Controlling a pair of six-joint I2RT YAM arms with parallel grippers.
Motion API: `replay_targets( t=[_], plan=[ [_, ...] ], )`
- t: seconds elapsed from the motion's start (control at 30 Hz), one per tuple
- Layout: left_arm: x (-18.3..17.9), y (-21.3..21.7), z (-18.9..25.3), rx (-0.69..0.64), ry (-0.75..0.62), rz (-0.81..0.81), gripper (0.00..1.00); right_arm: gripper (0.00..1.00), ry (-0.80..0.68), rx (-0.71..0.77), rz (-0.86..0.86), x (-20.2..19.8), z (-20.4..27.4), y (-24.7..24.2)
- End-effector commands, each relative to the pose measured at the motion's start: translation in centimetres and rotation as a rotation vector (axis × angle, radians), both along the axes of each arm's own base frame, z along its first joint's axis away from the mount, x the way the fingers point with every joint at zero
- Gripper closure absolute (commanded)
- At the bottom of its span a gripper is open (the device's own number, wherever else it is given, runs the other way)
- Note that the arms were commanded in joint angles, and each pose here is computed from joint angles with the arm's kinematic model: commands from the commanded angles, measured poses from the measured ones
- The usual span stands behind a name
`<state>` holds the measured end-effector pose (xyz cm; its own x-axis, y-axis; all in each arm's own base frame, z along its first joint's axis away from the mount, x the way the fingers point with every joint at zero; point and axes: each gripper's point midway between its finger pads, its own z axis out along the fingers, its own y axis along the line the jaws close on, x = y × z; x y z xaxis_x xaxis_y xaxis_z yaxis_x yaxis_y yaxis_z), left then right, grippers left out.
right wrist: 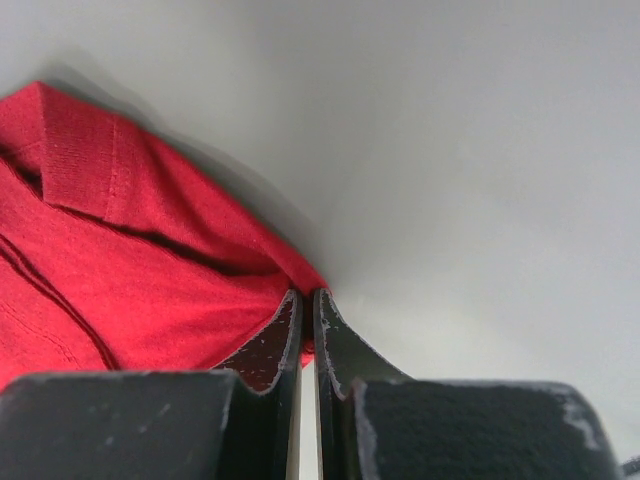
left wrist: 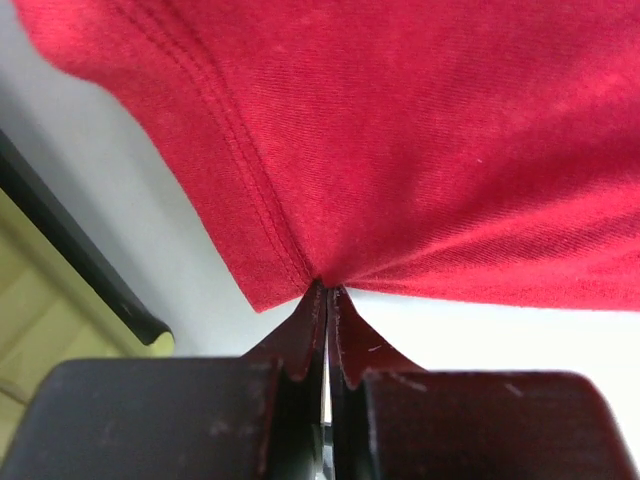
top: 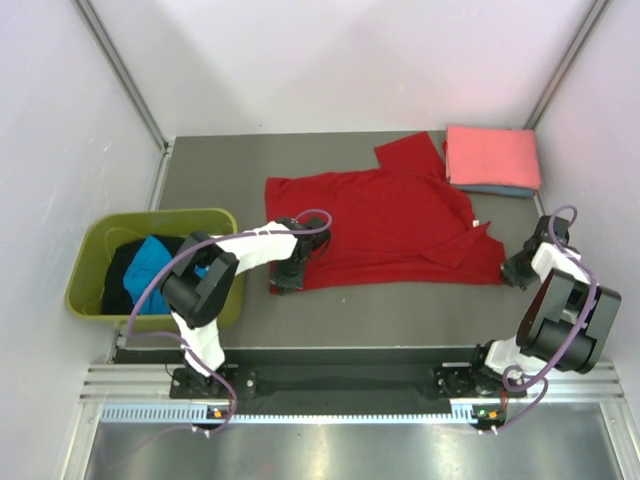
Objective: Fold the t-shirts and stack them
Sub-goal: Fold the tshirt
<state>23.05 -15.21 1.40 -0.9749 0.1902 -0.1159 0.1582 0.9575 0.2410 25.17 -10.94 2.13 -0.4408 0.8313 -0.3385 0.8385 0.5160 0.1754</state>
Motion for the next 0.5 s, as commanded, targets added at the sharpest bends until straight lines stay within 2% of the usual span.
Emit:
replay_targets(
  t=[0.0, 0.13, 0.3, 0.4, 0.43, 0.47],
  plan=[
    [-2.5, 1.2, -0.6, 0.033, 0.053, 0.068, 1.00, 1.00, 0.029, -0.034, -0.016, -1.8, 0.1, -0.8],
    [-4.3, 0.3, 0.8, -0.010, 0.042, 0.068, 1.00, 1.00, 0.033, -0.035, -0.040, -3.0, 0.2, -0.5],
    [-5.9, 0.1, 1.5, 0.006, 0.047, 0.046, 1.00, 1.00, 0.022, -0.015, -0.044, -3.6, 0.2, 0.3],
    [-6.1, -0.2, 2.3, -0.019, 0.042, 0.049, 0.84, 1.00, 0.028, -0.049, -0.049, -3.9, 0.9, -0.2],
    [-5.9, -0.3, 2.8, -0.030, 0.029, 0.049, 0.76, 0.94, 0.042, -0.056, -0.052, -4.3, 1.1, -0.3],
    [-5.8, -0.3, 3.3, -0.030, 0.023, 0.050, 0.75, 0.92, 0.041, -0.073, -0.060, -4.4, 1.5, -0.6]
  ],
)
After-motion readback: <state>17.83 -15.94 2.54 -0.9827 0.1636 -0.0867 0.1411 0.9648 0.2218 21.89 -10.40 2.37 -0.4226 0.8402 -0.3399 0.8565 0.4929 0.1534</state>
